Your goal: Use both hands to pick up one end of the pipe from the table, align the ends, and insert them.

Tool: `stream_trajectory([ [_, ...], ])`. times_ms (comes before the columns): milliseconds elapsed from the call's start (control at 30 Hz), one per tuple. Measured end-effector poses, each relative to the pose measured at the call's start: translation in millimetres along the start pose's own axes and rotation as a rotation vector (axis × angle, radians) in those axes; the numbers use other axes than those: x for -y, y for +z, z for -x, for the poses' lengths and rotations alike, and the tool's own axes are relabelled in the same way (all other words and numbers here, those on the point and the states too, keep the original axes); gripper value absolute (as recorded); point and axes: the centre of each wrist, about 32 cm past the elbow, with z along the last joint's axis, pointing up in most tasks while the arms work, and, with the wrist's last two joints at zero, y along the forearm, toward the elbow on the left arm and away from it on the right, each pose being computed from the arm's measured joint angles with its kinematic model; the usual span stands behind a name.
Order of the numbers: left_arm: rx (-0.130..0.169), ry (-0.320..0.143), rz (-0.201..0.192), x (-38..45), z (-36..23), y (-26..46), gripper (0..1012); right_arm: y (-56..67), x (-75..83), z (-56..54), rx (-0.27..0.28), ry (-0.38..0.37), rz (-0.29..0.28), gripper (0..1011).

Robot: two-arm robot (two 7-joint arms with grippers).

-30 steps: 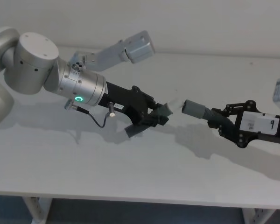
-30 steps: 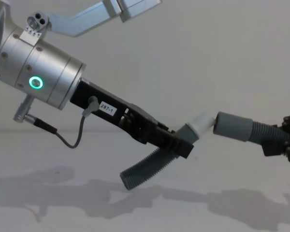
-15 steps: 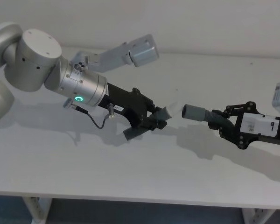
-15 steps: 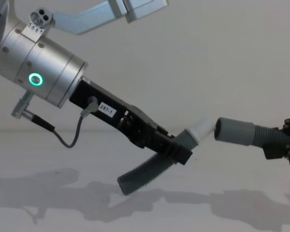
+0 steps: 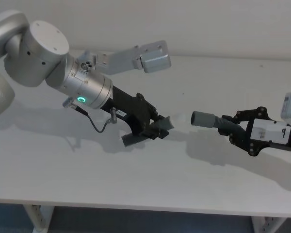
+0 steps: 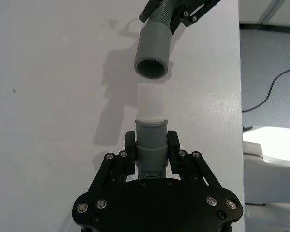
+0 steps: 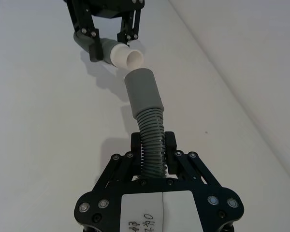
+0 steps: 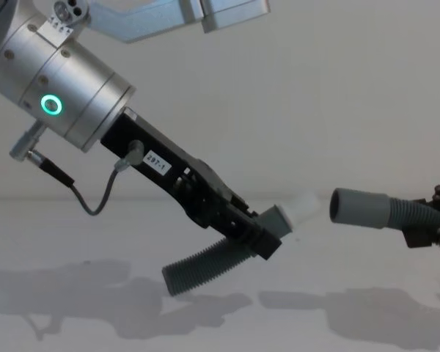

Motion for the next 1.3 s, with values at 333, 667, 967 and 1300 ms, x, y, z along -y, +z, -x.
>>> stream_trajectory([
  [333,0.011,0.001,-0.053,-3.9,-1.1,8.6,383,-4.7,0.4,2.5,0.1,-0.012,0.001,275],
  [667,0.01,-0.017,-0.093,-3.2,-5.1,14.1,382,-6.6,0.2,5.8,0.188,-0.034,-0.004,275],
  [967,0.003,-0.049,-0.118,1.7,-9.5,18.0,383,-4.2,0.6,8.0,0.242,-0.064,-0.014,275],
  [1300,-0.001,-0.068,-0.134,6.1,-13.2,21.2,383,-3.1,0.9,11.3,0.308,-0.089,-0.03,275],
])
